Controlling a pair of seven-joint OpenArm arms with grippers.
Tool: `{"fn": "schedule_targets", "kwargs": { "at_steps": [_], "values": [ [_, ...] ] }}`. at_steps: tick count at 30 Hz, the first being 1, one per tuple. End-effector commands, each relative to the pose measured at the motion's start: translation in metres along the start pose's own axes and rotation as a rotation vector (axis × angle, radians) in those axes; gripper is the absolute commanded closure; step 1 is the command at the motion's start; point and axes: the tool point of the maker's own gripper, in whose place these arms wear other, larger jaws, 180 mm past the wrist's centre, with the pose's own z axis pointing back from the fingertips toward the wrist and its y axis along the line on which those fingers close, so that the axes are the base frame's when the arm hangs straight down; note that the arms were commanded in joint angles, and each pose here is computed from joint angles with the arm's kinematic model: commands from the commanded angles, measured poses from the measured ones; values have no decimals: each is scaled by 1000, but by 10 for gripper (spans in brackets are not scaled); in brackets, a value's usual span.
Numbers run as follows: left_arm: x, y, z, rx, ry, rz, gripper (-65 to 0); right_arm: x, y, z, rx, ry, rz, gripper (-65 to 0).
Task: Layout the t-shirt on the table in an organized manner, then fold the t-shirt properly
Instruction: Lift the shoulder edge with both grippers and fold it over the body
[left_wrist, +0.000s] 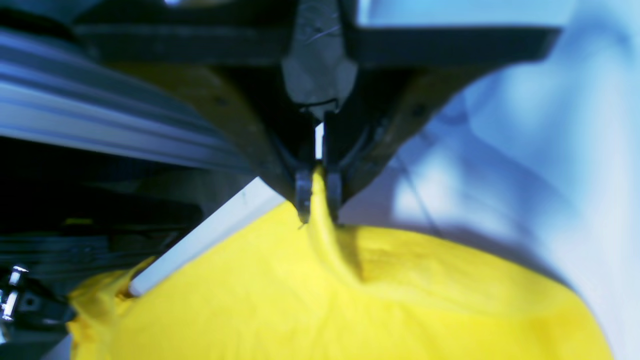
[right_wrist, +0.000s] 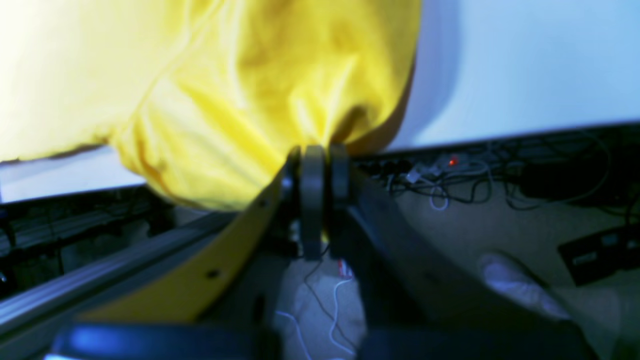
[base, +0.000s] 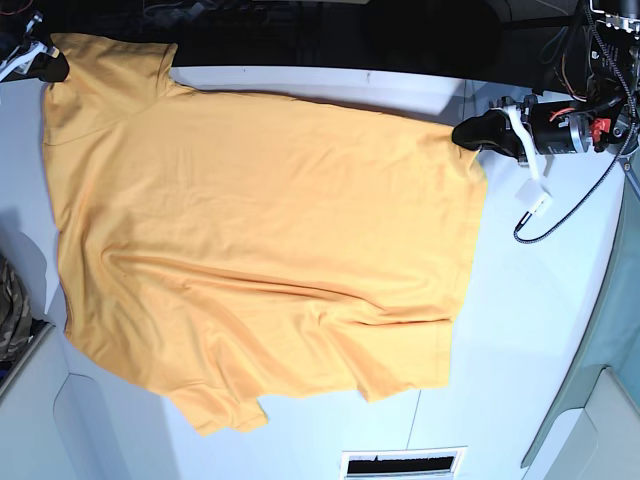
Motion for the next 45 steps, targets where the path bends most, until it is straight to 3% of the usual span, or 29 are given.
{"fn": "schedule_targets", "kwargs": {
  "at_steps": [1,11,18,27,37,45],
  "values": [
    [14,-1,8,-3,-35,-29,0,13,1,11,8,-35,24,0],
    [18,-2,20,-25,-43,-18,0,39,30,48,13,-95,168,0],
    [53,-15,57,-54,-160,-57,0,37,44,57,27,-93,212,0],
    [79,-17,92,-17,-241,-130,0,87,62,102,-40,-251,363,0],
    [68,-20,76,-36,-214,-106,0,53,70,66,28,-136,342,0],
    [72,-10,75,23,-236,-115,0,64,79,63,56,-178,345,0]
  ]
}}
